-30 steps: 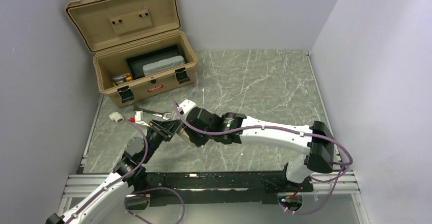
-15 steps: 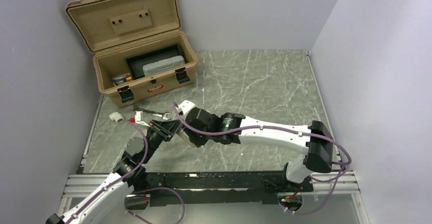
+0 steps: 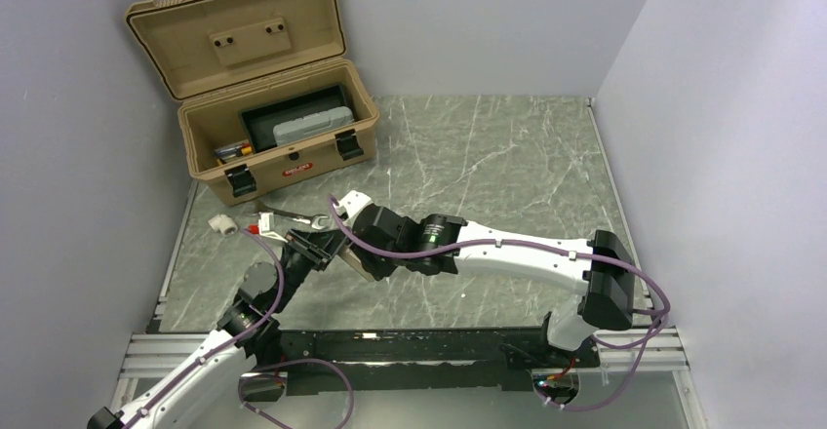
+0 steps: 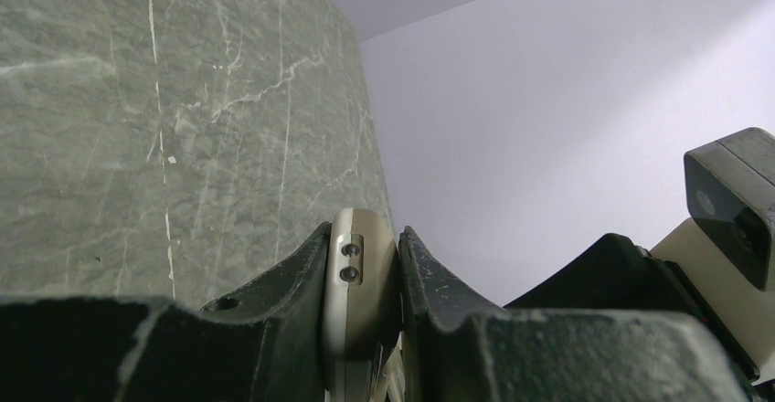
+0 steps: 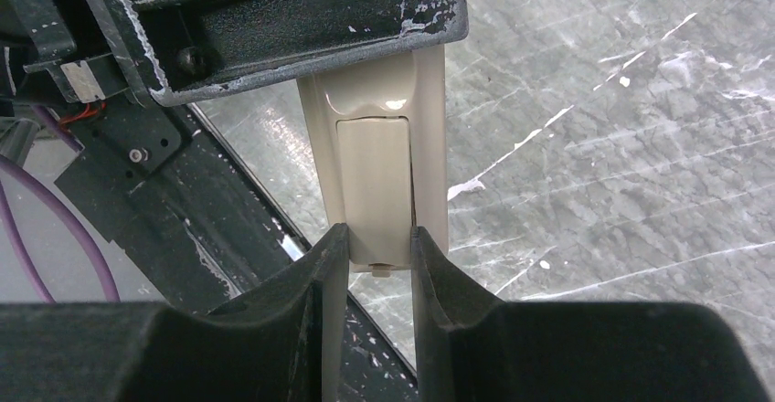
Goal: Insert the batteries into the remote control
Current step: Load the battery cover into the remote control.
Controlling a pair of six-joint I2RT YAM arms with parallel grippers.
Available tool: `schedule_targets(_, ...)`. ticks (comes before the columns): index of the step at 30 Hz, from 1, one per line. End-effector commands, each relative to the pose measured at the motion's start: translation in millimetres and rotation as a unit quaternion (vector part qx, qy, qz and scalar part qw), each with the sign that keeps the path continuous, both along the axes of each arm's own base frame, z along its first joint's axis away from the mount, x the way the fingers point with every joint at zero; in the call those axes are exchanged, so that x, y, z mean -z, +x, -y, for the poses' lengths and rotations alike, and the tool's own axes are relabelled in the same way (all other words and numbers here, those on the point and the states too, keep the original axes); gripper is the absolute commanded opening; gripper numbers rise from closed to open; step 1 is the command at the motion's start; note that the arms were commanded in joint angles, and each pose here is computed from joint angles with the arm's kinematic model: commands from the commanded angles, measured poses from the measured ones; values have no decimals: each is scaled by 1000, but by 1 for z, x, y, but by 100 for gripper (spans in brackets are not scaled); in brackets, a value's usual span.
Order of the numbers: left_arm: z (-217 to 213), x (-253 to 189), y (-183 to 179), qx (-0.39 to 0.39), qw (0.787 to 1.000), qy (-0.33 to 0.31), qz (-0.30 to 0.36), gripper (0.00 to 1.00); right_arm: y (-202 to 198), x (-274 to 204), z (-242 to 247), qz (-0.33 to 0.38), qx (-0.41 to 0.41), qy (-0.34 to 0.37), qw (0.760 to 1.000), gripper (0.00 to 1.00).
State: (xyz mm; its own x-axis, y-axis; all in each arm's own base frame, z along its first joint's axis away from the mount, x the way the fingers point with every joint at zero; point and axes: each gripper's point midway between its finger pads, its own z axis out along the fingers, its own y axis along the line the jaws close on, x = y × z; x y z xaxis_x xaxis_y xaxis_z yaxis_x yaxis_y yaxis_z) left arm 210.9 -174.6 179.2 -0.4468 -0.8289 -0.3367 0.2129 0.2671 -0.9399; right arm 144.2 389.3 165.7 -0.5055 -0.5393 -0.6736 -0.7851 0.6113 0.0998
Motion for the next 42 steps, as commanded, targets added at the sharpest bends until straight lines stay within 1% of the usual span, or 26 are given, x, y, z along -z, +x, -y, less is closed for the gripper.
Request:
schedule_targets(1, 0, 15, -3, 4, 1000, -14, -2, 0, 5, -17, -11, 16, -1, 17, 1000, 13)
schedule_targets(8, -1, 16, -3, 2, 1000, -13, -5, 0, 2, -17, -14, 8, -5, 24, 1000, 18)
schedule_targets(12, -2, 17, -3, 0, 1000, -14, -6, 0, 3, -18, -14, 9, -4, 24, 1000, 24)
schedule_targets(15, -2, 18, -3, 0, 1000, -13, -7, 0, 3, -19, -14, 9, -4, 24, 1000, 30)
schedule_targets(22, -1, 17, -3, 2, 1000, -14, -7, 0, 4, -20, -13, 12, -3, 24, 1000, 39)
schedule_targets(28, -1, 18, -3, 3, 1000, -15, -8, 0, 4, -21, -13, 15, -2, 25, 1000, 43)
schedule_targets(34, 0, 20, -3, 4, 1000, -15, -11, 0, 5, -22, -12, 18, 0, 24, 1000, 45)
schedule_targets(39, 0, 23, -3, 4, 1000, -20, -17, 0, 9, -31, -12, 28, 10, 37, 999, 52)
schedule_targets(42, 0, 23, -3, 5, 1000, -19, -18, 0, 11, -37, -14, 32, 13, 49, 998, 54)
